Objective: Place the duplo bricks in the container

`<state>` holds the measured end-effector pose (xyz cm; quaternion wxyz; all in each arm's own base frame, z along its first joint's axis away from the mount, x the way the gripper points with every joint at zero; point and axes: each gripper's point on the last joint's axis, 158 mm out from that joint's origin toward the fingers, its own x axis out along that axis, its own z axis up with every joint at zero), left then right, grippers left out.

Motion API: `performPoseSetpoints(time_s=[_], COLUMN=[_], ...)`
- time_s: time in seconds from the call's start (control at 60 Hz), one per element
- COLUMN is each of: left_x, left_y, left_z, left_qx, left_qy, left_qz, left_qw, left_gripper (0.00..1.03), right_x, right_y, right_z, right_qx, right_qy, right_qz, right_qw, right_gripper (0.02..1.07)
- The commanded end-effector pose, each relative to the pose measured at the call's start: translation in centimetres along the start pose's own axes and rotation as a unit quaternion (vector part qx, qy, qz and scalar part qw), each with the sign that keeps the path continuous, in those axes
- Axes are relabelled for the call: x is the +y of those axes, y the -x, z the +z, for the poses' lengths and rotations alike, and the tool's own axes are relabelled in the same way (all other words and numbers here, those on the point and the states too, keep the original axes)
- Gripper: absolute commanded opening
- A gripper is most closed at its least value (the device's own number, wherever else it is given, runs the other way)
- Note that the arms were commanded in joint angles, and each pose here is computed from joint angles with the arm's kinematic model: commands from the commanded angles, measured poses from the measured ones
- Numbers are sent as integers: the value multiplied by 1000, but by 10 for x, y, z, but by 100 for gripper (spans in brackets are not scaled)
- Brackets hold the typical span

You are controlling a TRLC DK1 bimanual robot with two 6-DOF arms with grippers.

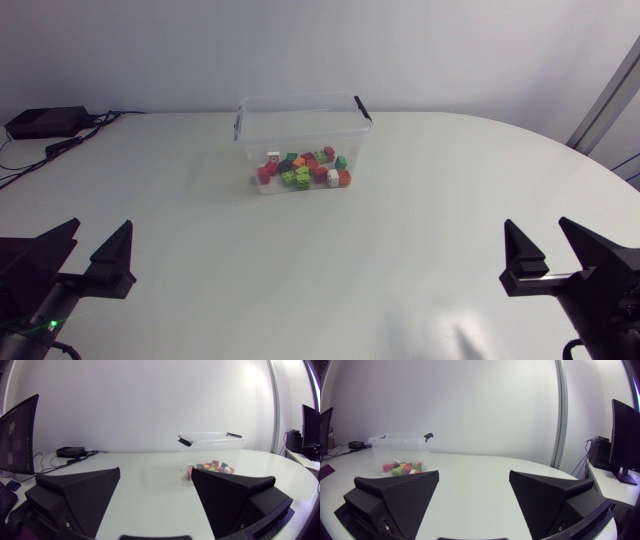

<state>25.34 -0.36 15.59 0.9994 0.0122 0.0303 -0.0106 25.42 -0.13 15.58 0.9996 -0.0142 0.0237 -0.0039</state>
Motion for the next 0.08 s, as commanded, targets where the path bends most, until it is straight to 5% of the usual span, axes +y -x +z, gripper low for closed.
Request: performPoseSetpoints(time_s=[0.0,0.067], left_x=[0,0], left_y=[-1,-1], left_z=[-6,-6], left_qx=[0,0], left_qy=[13,13], left_qz=[2,2], left_qw=[1000,1000], left_gripper=[99,99], right_x=[0,0], right_y=[-1,-1], right_z=[-7,-7], right_qx=[5,5], right_qy=[-14,-14], right_qz=[-1,-1], right_qw=[1000,1000], right_gripper=[103,103])
